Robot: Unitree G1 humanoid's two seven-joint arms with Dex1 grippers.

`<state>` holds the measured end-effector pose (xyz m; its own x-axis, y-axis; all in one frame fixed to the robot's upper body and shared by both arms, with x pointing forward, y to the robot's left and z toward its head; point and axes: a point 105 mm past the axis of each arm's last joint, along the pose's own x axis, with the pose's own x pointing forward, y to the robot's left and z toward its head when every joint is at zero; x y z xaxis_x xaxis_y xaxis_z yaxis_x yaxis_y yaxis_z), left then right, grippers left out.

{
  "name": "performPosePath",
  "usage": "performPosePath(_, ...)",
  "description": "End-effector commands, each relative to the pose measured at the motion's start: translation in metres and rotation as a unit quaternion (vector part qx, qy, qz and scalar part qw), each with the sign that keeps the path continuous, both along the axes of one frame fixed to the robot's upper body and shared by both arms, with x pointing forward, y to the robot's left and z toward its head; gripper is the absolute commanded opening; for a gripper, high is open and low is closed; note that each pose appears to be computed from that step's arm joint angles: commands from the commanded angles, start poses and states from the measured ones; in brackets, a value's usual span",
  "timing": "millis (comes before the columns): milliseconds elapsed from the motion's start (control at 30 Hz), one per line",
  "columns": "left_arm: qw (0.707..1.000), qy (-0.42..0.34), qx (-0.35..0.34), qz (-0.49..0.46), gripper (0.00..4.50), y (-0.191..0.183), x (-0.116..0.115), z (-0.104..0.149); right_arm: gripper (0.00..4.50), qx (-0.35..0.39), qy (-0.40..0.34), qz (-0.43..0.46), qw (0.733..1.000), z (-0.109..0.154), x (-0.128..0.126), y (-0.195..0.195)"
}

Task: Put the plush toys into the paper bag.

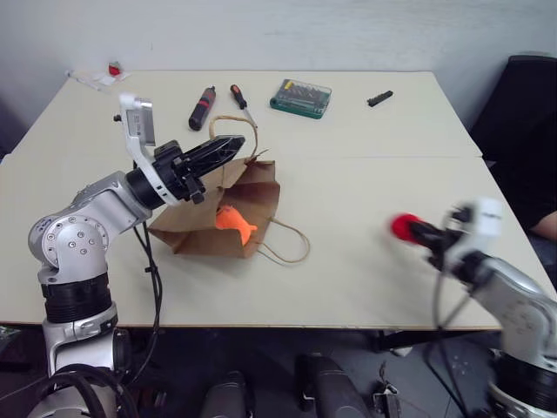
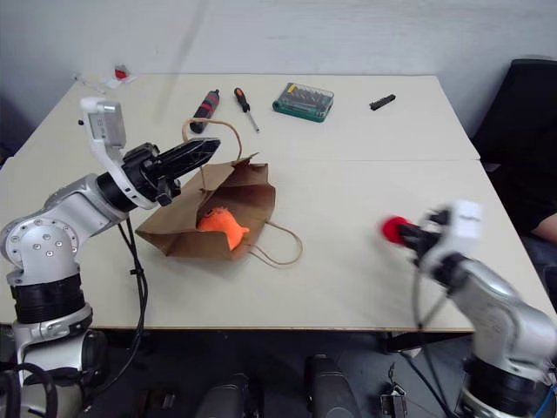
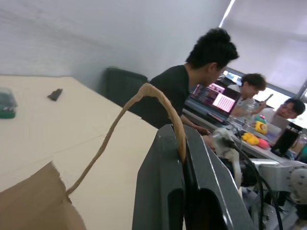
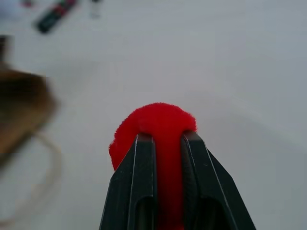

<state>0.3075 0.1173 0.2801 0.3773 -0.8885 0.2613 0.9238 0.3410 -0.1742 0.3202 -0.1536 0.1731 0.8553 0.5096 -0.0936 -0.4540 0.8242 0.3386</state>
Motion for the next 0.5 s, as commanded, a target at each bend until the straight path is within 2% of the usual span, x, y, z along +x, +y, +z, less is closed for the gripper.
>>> performPosePath(33, 1.000, -0.020, 0.012, -0.005, 0.00, -0.001, -0.001, 0.005, 0.21, 0.012, -0.014, 0.084, 0.996, 0.018, 0.007, 0.061)
performPosePath(200, 1.000, -0.012, 0.012, -0.003, 0.00, 0.002, 0.004, 0.004, 0.21, -0.013, -0.024, 0.159, 0.987, 0.029, 0.040, 0.138)
performPosePath(300, 1.000, -0.012, 0.015, -0.009, 0.00, 0.002, 0.004, 0.005, 0.20, -0.048, -0.030, 0.158, 0.986, 0.023, 0.062, 0.161)
performPosePath(433, 1.000, -0.014, 0.016, -0.008, 0.00, 0.001, 0.005, 0.007, 0.20, -0.066, -0.022, 0.189, 0.980, 0.012, 0.070, 0.181)
performPosePath(500, 1.000, -0.017, 0.017, -0.004, 0.00, 0.002, 0.006, 0.007, 0.96, -0.071, -0.021, 0.191, 0.979, 0.007, 0.075, 0.184)
